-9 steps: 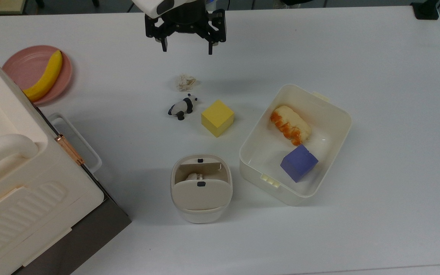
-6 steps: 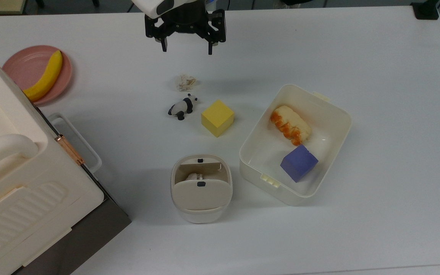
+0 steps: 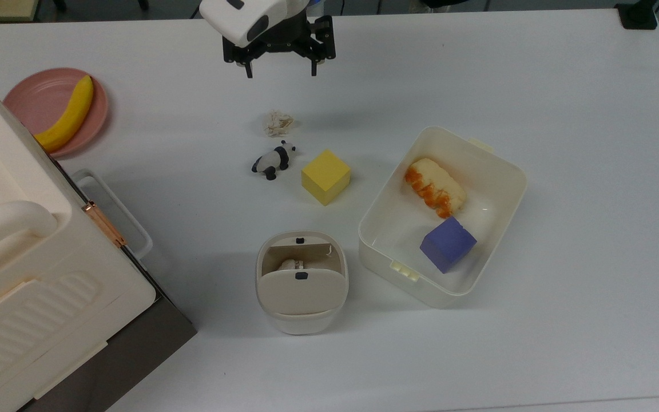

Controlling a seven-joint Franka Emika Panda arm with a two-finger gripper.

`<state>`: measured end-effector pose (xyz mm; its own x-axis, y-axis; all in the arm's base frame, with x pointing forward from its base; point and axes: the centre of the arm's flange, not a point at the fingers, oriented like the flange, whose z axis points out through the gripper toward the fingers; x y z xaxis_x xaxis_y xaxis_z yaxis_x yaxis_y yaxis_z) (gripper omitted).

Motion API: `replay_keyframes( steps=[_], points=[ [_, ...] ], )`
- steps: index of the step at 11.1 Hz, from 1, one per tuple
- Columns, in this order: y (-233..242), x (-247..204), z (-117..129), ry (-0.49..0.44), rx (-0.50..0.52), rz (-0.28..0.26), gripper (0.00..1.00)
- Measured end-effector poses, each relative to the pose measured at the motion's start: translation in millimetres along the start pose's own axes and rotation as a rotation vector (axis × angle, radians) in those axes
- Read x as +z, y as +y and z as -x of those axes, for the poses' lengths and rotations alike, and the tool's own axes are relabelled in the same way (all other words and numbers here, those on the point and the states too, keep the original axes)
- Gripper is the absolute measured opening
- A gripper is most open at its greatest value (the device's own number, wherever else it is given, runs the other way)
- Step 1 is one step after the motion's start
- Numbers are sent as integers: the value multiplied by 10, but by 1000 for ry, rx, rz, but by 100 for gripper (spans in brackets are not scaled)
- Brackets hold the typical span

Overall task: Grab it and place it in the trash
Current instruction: 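Move the open gripper down toward the small white figurine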

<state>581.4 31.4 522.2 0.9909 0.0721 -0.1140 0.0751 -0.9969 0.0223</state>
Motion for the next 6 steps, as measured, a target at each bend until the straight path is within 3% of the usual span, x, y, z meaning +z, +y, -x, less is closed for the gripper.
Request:
replay_keyframes(
  steps=[2, 6],
  points=[
    [0, 401, 109, -30, -23, 10, 98],
    [30, 1281, 218, -61, -69, 95, 92]
  ],
)
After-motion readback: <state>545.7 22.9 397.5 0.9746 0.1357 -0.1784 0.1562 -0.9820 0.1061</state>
